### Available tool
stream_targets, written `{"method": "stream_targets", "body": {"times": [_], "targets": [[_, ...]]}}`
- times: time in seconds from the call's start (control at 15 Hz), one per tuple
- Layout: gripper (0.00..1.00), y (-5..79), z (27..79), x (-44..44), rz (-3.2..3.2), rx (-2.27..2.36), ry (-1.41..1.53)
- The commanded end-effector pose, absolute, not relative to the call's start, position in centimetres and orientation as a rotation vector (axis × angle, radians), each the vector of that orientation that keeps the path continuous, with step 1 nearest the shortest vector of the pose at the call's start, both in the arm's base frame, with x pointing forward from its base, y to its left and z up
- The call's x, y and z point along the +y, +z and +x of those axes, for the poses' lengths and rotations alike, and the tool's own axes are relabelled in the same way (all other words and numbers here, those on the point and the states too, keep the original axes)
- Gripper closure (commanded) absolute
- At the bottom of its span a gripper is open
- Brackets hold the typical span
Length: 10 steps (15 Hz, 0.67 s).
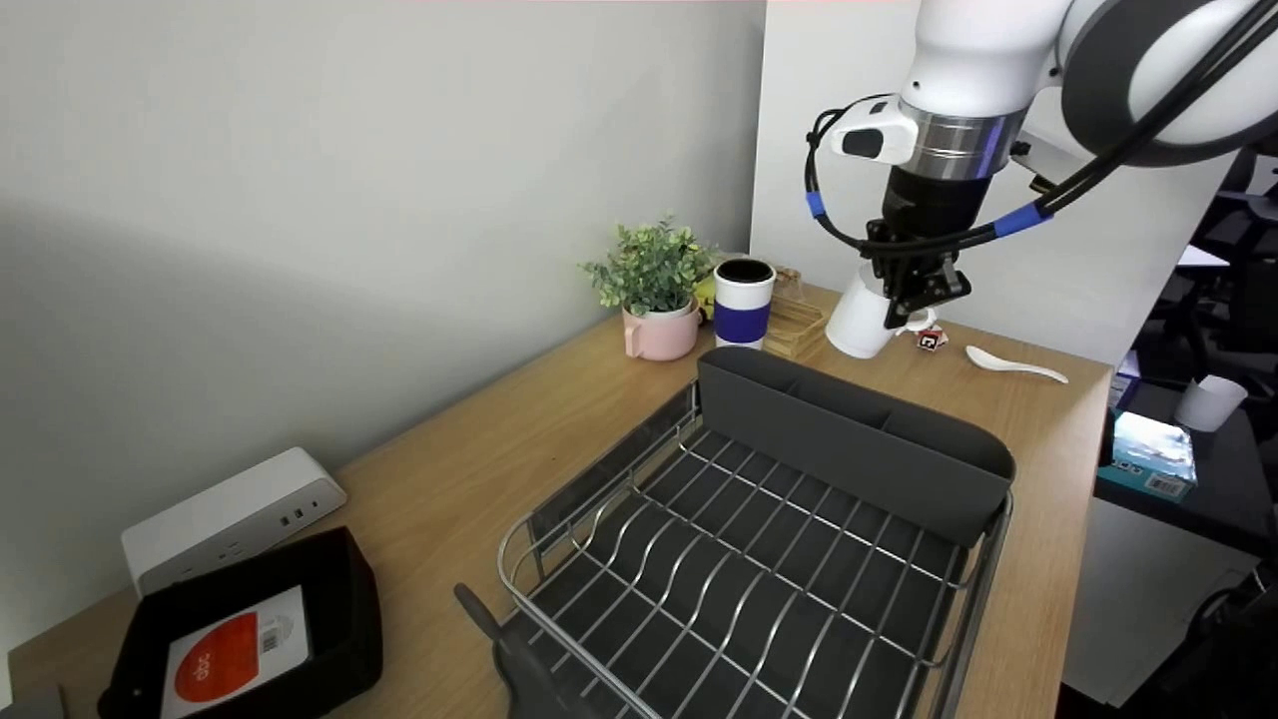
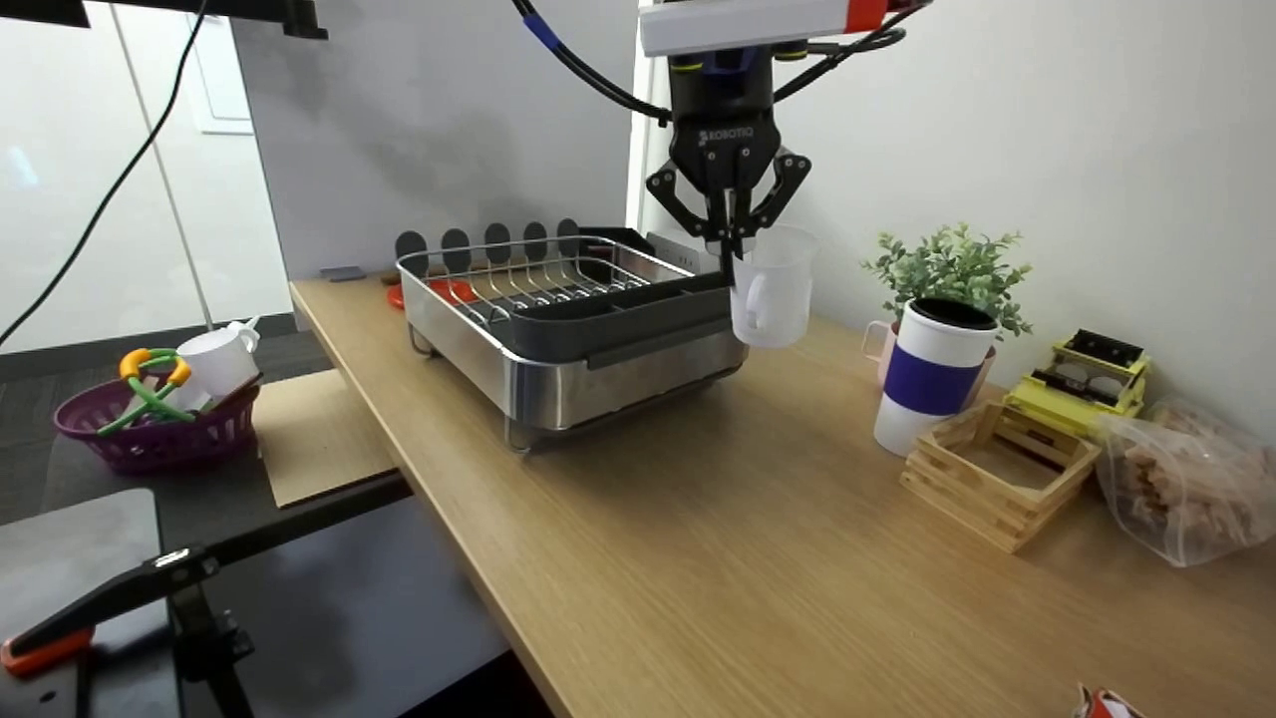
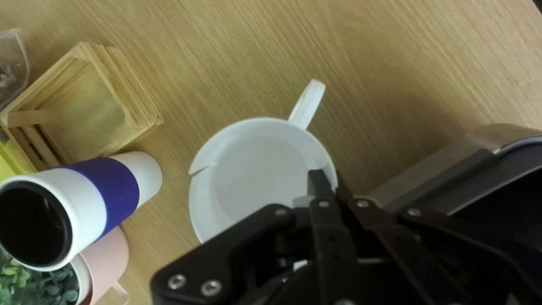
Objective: Put the white mug on the plate dryer
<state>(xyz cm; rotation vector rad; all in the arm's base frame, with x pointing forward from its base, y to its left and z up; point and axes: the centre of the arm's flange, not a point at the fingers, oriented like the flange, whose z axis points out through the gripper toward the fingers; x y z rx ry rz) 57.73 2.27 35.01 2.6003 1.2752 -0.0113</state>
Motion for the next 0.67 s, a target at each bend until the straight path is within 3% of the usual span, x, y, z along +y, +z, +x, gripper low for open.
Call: {"method": "stream_targets", "body": {"times": [0.0, 0.6], "targets": [[0.99, 36.6, 57.1, 5.5, 2.543, 1.277, 0.021], [0.99, 42.2, 54.1, 13.0, 2.591, 1.239, 0.049]]}}
